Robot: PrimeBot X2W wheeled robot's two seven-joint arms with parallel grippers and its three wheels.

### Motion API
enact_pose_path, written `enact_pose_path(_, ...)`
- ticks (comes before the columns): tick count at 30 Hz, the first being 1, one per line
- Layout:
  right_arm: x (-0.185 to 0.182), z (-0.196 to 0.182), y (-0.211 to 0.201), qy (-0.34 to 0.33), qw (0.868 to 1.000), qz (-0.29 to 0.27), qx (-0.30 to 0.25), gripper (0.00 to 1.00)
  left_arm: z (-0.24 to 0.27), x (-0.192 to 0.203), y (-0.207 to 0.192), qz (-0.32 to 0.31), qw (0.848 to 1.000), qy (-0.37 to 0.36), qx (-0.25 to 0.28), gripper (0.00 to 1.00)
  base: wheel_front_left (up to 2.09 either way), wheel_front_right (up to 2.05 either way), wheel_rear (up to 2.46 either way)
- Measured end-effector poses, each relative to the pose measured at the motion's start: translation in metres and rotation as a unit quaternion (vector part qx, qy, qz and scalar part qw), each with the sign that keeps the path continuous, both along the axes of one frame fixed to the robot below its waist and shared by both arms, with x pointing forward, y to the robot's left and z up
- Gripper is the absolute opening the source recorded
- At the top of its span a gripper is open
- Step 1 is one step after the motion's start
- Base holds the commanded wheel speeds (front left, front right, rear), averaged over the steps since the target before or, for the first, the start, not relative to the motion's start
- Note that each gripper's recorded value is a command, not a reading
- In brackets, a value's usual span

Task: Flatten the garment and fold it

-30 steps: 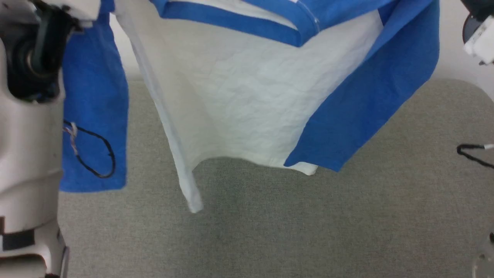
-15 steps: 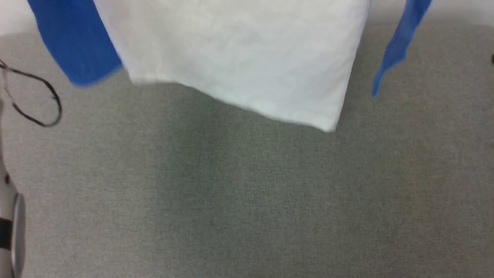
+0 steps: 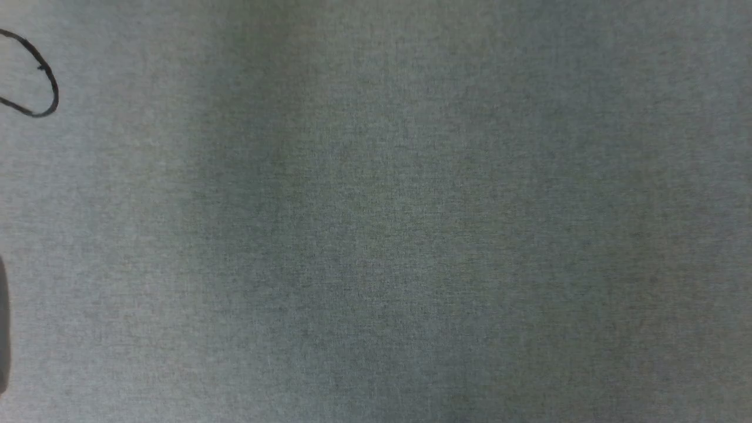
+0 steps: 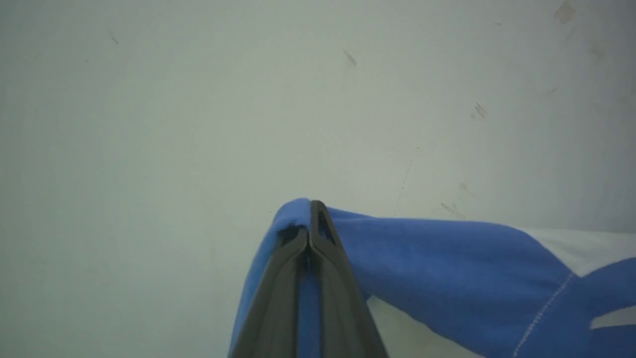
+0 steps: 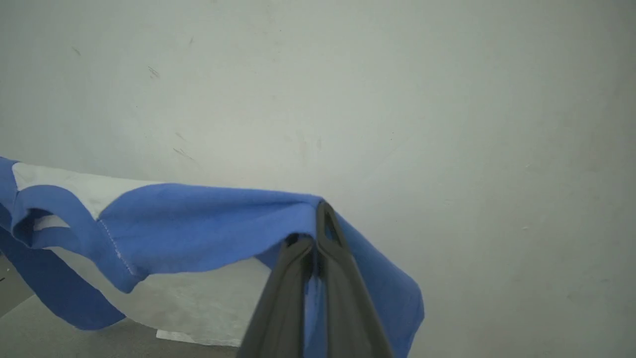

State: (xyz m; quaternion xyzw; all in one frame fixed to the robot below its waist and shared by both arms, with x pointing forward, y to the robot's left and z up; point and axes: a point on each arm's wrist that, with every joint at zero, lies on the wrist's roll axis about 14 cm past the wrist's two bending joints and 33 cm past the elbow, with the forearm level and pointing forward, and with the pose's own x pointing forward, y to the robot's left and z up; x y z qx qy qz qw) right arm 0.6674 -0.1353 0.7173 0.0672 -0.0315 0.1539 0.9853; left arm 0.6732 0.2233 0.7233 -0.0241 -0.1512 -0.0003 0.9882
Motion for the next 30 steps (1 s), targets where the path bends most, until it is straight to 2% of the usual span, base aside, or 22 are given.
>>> enact_pose_path(7, 0.014, -0.061, 0.001, 0.048, 0.999, 0.015, 0.0, 0.0, -0.069, 0.009, 0.002, -0.012, 0.999, 0.053, -0.005, 0.0, 0.0, 0.0, 0.0)
enact_pose_path(14, -0.034, -0.132, 0.005, 0.116, 0.992, 0.05, 0.009, 0.0, -0.128, -0.03, 0.012, -0.009, 0.994, 0.106, -0.027, 0.0, 0.0, 0.0, 0.0)
enact_pose_path(21, -0.134, -0.21, -0.005, 0.204, 0.977, 0.056, 0.002, 0.0, -0.193, -0.122, 0.023, 0.019, 0.981, 0.168, -0.097, 0.0, 0.0, 0.0, 0.0)
enact_pose_path(27, -0.217, -0.25, -0.015, 0.252, 0.967, 0.036, 0.021, 0.0, -0.255, -0.221, 0.017, 0.055, 0.952, 0.252, -0.164, 0.0, 0.0, 0.0, 0.0)
enact_pose_path(30, -0.25, -0.264, -0.018, 0.271, 0.962, 0.028, 0.007, 0.0, -0.278, -0.263, 0.015, 0.072, 0.937, 0.29, -0.18, 0.0, 0.0, 0.0, 0.0)
